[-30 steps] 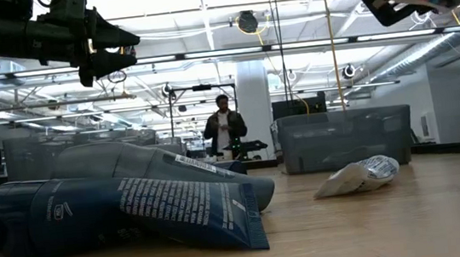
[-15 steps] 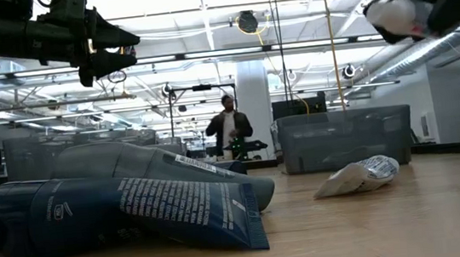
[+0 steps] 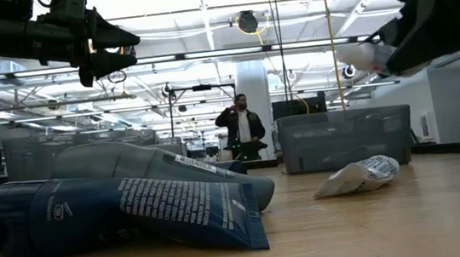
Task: Pick & Place Travel size toiletries
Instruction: Put the bottom white toothpaste into the bottom right black bin
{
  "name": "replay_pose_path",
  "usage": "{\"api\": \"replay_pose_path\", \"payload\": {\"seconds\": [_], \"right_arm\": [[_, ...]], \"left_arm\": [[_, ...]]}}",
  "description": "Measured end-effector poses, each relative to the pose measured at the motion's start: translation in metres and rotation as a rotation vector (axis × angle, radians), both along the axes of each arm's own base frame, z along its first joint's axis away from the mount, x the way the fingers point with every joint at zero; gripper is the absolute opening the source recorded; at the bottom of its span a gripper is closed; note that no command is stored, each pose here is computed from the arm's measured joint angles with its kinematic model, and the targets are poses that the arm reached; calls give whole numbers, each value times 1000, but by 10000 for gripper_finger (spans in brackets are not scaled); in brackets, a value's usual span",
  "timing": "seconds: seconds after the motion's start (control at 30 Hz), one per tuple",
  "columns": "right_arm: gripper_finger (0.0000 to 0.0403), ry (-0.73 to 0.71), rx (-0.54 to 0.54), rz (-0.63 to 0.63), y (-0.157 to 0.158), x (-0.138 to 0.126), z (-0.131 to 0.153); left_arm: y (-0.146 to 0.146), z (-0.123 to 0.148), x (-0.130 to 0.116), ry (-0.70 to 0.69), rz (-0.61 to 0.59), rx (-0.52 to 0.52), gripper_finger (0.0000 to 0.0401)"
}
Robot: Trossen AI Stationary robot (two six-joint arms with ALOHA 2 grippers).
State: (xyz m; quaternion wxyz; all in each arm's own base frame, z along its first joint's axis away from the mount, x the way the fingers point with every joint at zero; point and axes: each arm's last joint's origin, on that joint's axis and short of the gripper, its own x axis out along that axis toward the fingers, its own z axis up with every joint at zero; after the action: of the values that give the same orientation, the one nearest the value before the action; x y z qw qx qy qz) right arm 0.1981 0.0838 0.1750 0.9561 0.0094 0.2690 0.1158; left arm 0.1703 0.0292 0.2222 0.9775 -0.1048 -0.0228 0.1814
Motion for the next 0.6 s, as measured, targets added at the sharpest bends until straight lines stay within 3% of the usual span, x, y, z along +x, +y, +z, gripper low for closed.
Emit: {"api": "replay_pose_path", "payload": {"seconds": [0.3, 0.6], "right_arm": [[55, -42, 13, -74, -17, 0, -11], [55, -118, -39, -115, -34, 4, -3]], "left_arm": [[0, 0, 0, 0, 0, 0, 271], [0, 0, 0, 0, 0, 0, 271]]}}
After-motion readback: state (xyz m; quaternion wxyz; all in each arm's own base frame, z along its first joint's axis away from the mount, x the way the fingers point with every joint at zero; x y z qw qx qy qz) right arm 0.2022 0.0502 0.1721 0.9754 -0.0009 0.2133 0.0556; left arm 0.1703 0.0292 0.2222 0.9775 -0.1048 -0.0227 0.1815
